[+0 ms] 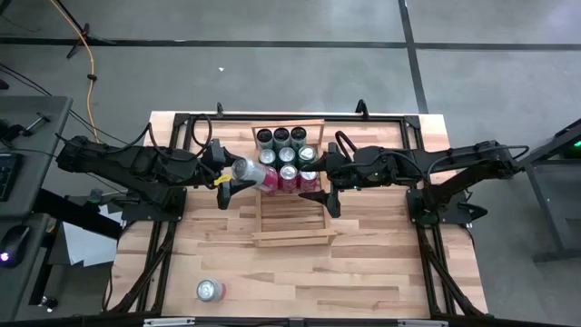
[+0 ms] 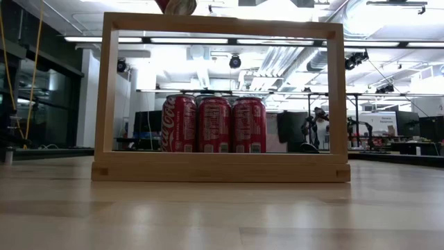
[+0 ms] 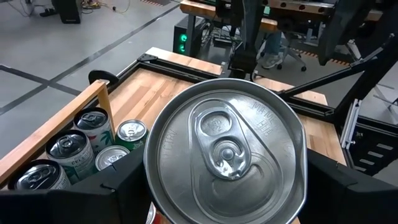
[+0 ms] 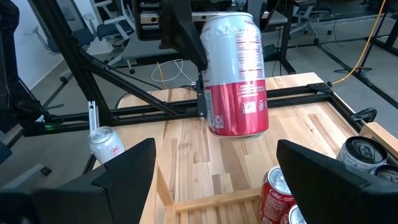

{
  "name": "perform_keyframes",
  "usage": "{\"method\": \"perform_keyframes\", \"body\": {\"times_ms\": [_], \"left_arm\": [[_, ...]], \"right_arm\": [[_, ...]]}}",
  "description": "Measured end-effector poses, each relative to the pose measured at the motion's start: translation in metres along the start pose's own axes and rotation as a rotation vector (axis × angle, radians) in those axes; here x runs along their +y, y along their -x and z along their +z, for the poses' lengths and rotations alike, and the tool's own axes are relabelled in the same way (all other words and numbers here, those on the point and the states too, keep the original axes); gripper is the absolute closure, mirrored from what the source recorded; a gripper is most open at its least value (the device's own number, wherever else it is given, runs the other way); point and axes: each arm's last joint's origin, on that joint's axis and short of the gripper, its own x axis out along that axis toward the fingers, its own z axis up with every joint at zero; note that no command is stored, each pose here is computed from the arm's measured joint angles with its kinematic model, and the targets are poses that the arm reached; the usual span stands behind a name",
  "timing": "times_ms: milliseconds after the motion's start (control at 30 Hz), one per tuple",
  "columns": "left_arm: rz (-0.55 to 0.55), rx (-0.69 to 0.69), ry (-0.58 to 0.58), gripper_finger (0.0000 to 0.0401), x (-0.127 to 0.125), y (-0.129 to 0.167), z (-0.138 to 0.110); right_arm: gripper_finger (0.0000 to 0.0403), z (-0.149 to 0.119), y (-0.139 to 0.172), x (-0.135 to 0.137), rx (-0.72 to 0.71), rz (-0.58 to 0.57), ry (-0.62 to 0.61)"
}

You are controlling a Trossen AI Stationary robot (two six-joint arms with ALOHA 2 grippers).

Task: Place canned beverage on shelf
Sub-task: Put the top pink can on the shelf

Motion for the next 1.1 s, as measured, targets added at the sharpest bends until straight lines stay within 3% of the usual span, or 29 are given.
{"method": "perform_keyframes", "body": {"times_ms": [1100], "left_arm": [[-0.024,0.009,-0.045,0.0122,-0.001,0.0,0.0]], "right_arm": [[0.0084,0.011,0.001,0.002,-0.111,0.018,-0.017]]}}
